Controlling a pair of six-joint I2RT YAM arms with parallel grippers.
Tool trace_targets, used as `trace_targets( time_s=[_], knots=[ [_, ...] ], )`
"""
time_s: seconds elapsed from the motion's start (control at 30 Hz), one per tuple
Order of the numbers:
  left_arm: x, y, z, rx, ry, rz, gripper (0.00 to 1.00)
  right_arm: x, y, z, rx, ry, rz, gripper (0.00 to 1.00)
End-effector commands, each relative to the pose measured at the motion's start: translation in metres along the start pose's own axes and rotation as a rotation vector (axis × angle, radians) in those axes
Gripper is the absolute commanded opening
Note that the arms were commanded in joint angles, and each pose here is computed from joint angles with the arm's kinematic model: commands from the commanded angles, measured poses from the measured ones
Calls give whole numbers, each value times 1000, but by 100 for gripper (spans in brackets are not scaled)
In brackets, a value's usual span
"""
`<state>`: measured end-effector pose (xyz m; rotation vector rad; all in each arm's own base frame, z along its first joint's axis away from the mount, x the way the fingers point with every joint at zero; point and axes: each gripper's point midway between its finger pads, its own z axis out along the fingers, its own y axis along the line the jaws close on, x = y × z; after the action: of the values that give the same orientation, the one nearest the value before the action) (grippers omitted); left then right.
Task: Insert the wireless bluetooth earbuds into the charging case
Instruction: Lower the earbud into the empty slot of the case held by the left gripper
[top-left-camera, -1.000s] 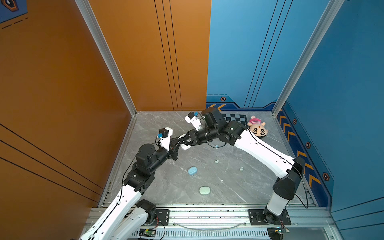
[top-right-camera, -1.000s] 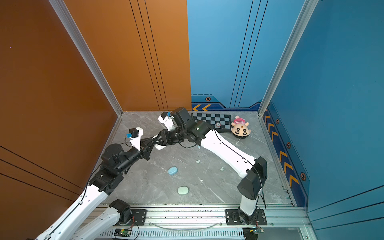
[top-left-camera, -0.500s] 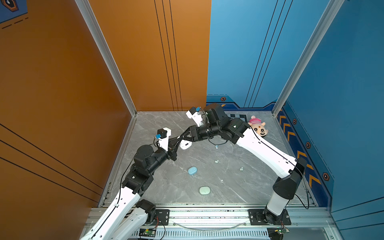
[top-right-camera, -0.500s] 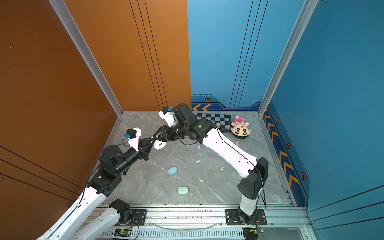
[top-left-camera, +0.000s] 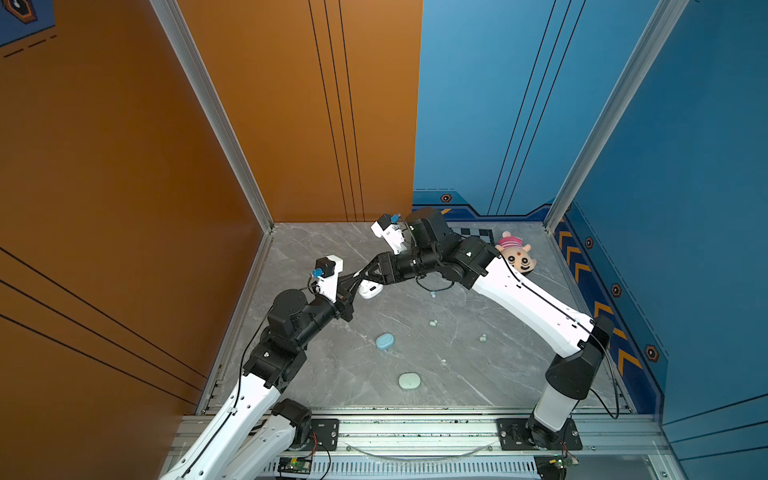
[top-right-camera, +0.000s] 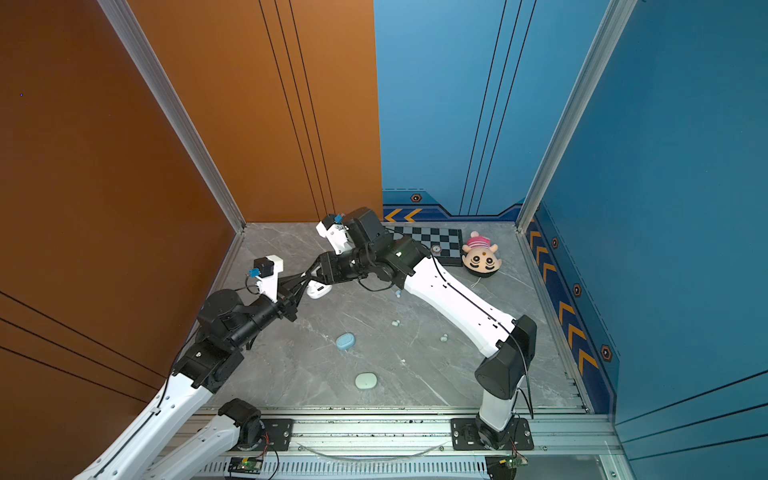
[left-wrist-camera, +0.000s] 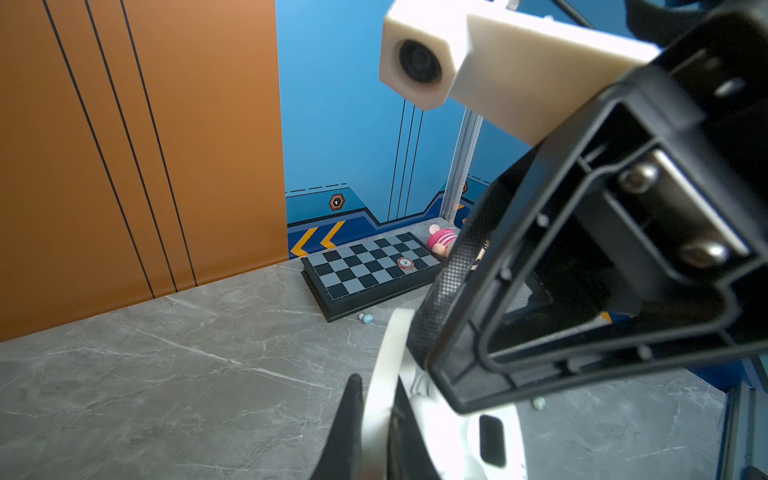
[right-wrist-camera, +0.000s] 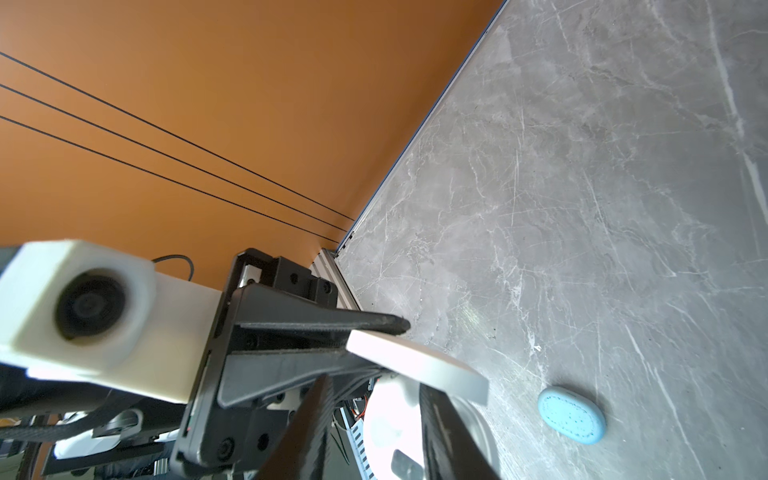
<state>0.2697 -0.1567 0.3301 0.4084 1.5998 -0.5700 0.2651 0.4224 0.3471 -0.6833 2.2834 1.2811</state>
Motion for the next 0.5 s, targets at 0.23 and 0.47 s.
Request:
trace_targets(
  time_s=[0.23, 0.47],
  knots=[
    [-24, 1, -3, -12, -45, 48, 0, 4, 11, -3, 23, 3, -74, 37],
    [-24, 1, -4, -13, -46, 51, 0, 9, 12, 0, 21, 23, -90, 38]
  ],
)
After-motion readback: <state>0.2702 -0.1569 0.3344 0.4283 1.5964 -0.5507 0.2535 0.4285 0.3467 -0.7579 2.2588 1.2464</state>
